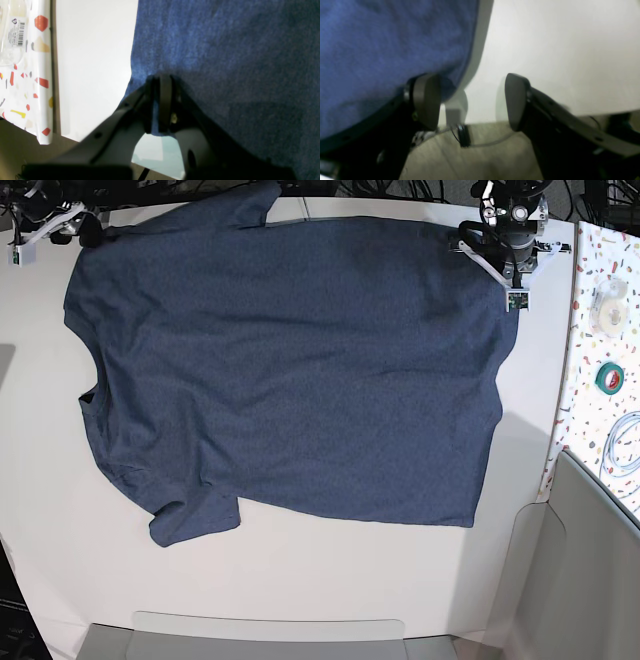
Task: Layout the t-shirt on the table in an organized manner, then fold the t-shirt properly
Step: 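Pull the shoulder corners apart with both grippers to stretch the t-shirt, then release the t-shirt corners and lift both grippers away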
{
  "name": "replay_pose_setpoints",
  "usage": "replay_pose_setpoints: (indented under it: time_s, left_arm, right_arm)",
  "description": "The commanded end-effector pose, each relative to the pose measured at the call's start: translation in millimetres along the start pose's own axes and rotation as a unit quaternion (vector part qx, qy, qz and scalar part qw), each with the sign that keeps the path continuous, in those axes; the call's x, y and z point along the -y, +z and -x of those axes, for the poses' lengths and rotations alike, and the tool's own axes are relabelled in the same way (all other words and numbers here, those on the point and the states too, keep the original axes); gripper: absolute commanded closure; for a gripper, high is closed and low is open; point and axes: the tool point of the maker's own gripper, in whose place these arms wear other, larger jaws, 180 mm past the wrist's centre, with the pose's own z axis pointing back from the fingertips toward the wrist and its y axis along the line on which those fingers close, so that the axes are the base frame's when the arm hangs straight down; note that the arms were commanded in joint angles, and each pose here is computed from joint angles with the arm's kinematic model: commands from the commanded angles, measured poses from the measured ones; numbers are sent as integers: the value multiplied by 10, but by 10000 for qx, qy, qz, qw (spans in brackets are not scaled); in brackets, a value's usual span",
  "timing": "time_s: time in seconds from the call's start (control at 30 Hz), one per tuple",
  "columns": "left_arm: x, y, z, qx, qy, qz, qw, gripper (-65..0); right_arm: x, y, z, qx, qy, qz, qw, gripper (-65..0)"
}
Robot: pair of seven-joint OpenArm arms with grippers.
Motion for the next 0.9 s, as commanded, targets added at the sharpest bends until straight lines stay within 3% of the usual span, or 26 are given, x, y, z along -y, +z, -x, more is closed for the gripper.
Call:
replay_pose_setpoints:
  time_s: [0.0, 0.27, 0.6, 0.87]
  left_arm:
    - [220, 22, 316, -695, 30, 501, 9963, -31]
    - [218, 15, 274, -649, 34, 498, 9966, -31]
    - [222, -8, 151, -544, 58, 500, 9973, -31]
    - [218, -10, 142, -534, 64, 495, 9973, -31]
  right_arm:
    - [34, -6, 15, -93, 57, 8, 9999, -400]
    - [-58, -263, 254, -446, -712, -487, 9953, -400]
    - [-180, -239, 592, -964, -912, -602, 9893, -398]
    - [-162, -192, 691, -1091, -941, -565, 9880, -395]
